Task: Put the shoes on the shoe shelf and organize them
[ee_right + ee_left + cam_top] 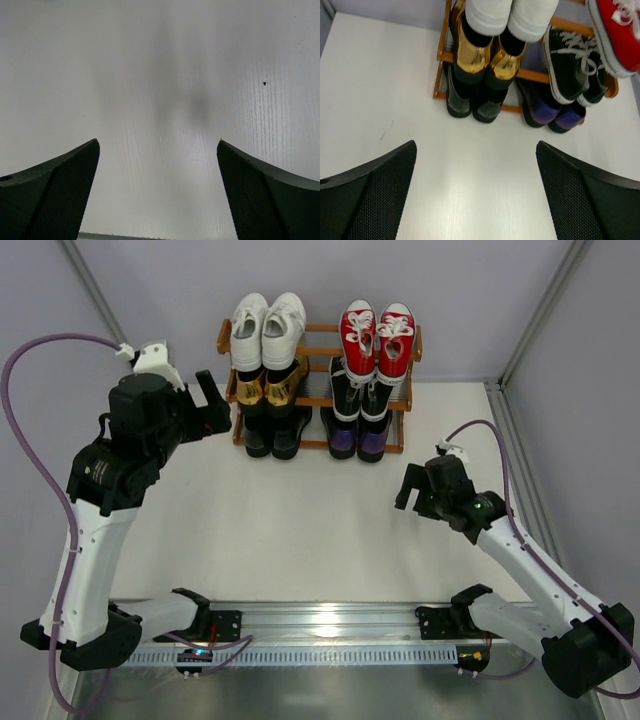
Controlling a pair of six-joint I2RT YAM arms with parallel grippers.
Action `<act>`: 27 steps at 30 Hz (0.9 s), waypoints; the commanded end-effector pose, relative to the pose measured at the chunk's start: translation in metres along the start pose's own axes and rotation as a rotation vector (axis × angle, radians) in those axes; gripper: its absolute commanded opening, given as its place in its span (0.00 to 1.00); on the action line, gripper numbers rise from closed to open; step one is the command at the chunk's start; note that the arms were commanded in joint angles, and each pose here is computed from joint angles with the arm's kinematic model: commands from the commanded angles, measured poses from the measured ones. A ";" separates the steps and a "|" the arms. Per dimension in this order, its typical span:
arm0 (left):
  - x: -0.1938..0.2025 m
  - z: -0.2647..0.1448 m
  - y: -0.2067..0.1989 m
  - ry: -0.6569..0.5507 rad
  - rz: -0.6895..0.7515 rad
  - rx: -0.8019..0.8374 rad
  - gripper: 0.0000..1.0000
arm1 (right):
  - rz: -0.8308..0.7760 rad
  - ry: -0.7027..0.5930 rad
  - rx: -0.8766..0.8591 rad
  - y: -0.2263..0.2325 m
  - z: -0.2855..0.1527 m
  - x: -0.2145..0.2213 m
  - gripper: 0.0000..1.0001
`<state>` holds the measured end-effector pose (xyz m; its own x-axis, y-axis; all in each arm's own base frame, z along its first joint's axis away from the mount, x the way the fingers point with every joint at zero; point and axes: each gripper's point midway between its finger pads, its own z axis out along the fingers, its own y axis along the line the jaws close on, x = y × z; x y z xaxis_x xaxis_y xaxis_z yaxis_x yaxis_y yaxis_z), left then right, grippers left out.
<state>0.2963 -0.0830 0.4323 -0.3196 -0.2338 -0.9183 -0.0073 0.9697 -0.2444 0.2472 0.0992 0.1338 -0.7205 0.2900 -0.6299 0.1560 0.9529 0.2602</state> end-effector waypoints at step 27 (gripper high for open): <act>0.068 -0.066 0.028 0.120 0.012 0.065 1.00 | -0.056 -0.293 -0.280 0.038 -0.108 -0.073 1.00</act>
<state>0.2101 -0.0615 0.3753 -0.4523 -0.2126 -0.8661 0.0159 0.9691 -0.2462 0.2268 0.0992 0.2491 -0.5441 0.2876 -0.7882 -0.0432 0.9286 0.3686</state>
